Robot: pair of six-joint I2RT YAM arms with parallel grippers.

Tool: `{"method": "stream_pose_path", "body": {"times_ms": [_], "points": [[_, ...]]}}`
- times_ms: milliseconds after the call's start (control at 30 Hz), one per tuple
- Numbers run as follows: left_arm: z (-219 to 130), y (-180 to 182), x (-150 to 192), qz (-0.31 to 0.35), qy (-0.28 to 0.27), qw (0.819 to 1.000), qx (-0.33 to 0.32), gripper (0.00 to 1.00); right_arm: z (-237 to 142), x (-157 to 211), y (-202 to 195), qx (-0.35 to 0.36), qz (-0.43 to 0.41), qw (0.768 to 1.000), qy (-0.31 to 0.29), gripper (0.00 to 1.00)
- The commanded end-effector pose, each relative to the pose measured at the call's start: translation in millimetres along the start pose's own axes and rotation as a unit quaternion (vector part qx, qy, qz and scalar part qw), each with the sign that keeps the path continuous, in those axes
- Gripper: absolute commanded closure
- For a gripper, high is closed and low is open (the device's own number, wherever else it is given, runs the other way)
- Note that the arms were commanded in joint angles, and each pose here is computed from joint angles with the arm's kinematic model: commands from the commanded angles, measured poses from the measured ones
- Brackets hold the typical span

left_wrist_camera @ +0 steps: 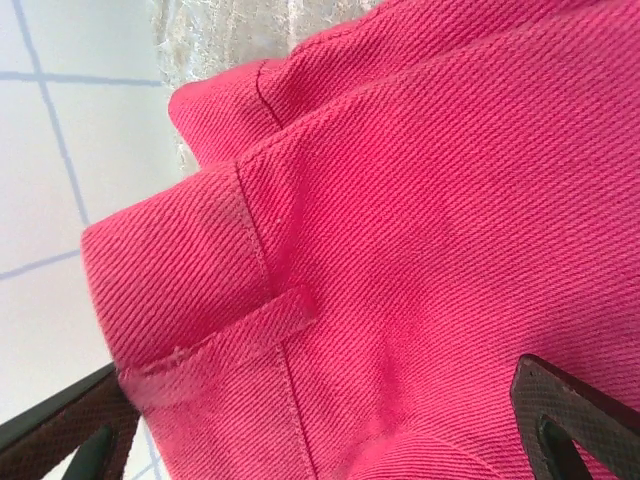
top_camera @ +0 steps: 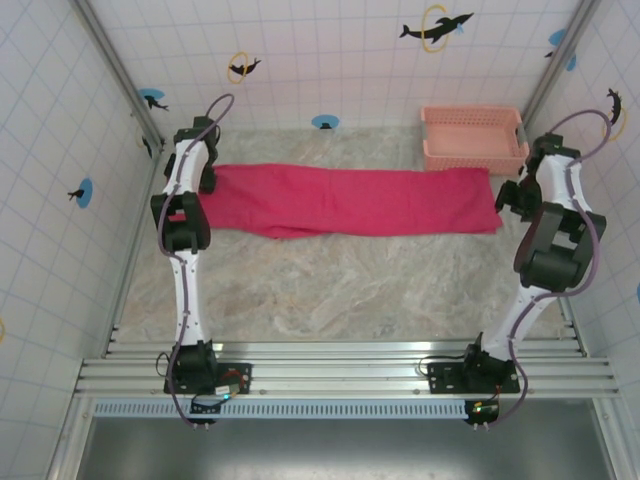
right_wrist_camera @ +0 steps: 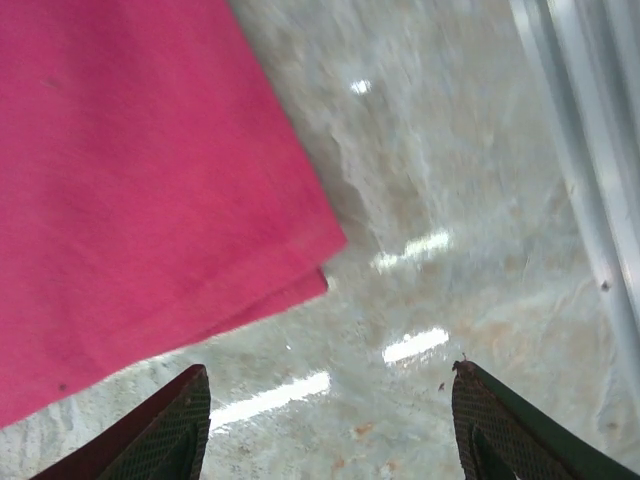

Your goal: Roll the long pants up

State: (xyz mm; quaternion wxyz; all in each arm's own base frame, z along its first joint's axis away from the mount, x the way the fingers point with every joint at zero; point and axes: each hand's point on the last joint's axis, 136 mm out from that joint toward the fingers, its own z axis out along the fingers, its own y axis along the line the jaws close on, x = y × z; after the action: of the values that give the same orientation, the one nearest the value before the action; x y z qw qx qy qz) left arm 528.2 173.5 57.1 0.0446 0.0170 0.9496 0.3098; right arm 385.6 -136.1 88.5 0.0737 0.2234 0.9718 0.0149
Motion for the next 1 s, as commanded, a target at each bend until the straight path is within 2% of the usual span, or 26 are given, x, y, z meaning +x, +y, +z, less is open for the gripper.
{"method": "stream_pose_path", "body": {"times_ms": [0,133,333,433,567,733,867,900,967], "points": [[-48.5,8.4,-6.2,-0.009,-0.041,0.999,0.004,0.03,13.3,20.8,16.1,-0.05,0.047,0.997,0.027,0.34],[-74.6,-17.1,-1.2,-0.003,-0.058,0.997,0.056,0.03,40.6,30.6,25.7,-0.07,0.059,0.995,0.046,0.34],[-92.6,-66.3,18.0,0.01,-0.035,0.989,0.141,0.03,64.1,25.8,34.4,-0.056,0.053,0.996,0.047,0.35],[-112.4,-84.3,24.2,0.019,-0.048,0.985,0.167,0.03,70.6,21.5,32.9,-0.042,0.062,0.996,0.04,0.36],[-135.7,-118.0,29.4,0.004,-0.05,0.973,0.226,0.02,78.8,18.5,28.1,-0.029,0.081,0.996,0.033,0.37],[-169.3,-166.5,28.4,0.02,-0.059,0.957,0.283,0.02,88.5,15.1,23.8,-0.023,0.104,0.994,0.027,0.42],[-185.7,-198.2,25.9,0.034,-0.055,0.952,0.298,0.02,94.4,7.5,27.6,-0.041,0.111,0.993,0.02,0.6],[-177.6,-211.9,26.6,0.039,-0.042,0.953,0.298,0.03,94.8,5.4,28.9,-0.044,0.109,0.993,0.016,0.66],[-175.7,-228.2,25.6,0.04,-0.034,0.95,0.307,0.03,94.6,2.7,29.3,-0.046,0.109,0.993,0.01,0.73]]}}
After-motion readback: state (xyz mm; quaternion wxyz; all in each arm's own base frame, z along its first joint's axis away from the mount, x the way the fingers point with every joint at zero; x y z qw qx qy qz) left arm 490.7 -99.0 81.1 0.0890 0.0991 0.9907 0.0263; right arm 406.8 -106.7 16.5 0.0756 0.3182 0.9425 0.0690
